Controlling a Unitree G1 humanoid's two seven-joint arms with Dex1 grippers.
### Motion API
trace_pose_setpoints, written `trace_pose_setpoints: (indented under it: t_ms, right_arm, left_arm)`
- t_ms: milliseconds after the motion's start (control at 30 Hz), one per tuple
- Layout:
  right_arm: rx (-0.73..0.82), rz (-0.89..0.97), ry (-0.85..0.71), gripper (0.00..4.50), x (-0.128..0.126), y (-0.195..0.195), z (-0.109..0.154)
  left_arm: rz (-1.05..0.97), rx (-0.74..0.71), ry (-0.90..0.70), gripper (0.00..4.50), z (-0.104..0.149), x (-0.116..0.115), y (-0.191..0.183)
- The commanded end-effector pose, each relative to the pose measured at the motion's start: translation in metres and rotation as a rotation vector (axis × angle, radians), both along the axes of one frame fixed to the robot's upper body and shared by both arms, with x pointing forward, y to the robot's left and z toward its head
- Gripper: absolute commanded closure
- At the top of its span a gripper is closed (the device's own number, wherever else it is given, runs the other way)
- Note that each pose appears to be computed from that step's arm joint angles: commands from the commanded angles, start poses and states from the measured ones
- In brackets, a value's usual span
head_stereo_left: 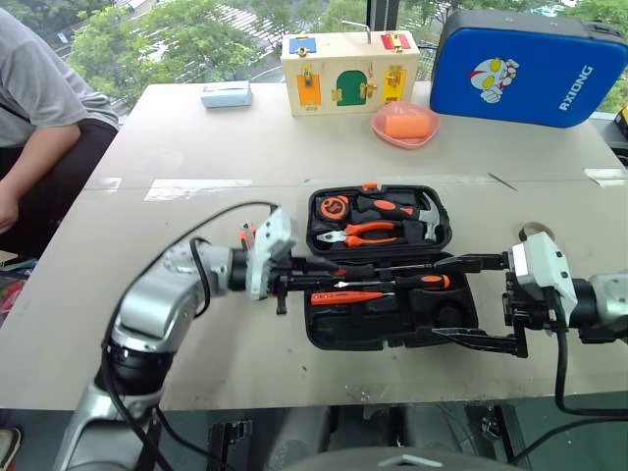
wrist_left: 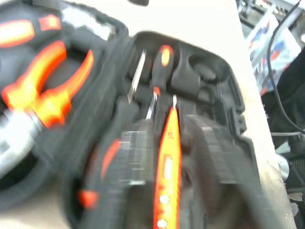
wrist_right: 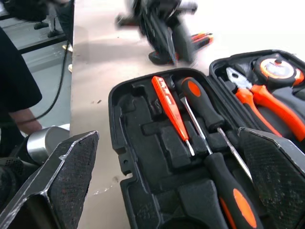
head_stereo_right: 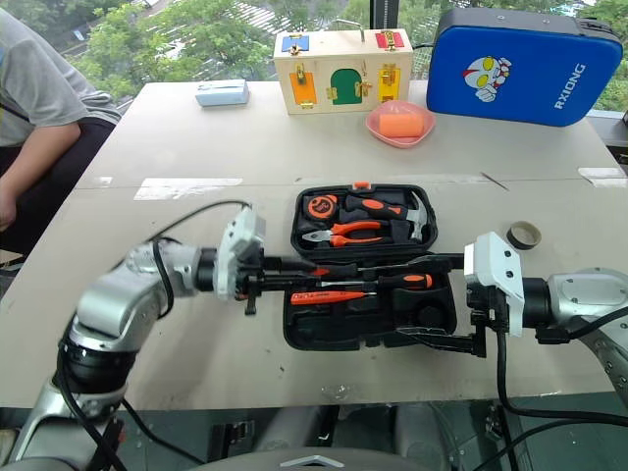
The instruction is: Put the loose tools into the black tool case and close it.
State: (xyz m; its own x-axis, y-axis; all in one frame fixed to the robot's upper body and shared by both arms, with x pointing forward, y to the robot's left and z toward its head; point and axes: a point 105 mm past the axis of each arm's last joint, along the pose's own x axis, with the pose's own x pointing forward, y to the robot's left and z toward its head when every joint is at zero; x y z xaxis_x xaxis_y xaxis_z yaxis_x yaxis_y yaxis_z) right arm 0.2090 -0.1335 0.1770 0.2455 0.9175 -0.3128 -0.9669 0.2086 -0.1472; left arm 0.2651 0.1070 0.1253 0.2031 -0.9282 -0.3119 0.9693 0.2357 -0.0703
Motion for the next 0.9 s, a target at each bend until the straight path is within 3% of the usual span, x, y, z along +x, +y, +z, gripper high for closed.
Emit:
trace_pose_setpoints:
  t_ms: [33,500,700,900]
  right_arm:
    - [-0.007,-0.006,-0.041,0.0,0.0,-0.002,0.008]
    - [-0.017,-0.01,-0.046,0.0,0.0,-0.005,0.007]
    - [-0.014,-0.007,-0.044,0.0,0.0,-0.005,0.008]
    - [-0.008,0.001,-0.039,0.0,-0.002,-0.004,0.007]
  left_arm:
    - [0.004,0.013,-0.069,4.48,0.004,0.003,-0.003]
    - [-0.044,0.232,-0.056,4.48,-0.046,0.003,-0.005]
    - [-0.066,0.233,-0.042,4.48,-0.05,-0.002,-0.006]
    - [-0.013,0.168,-0.039,4.48,-0.036,0.008,-0.011]
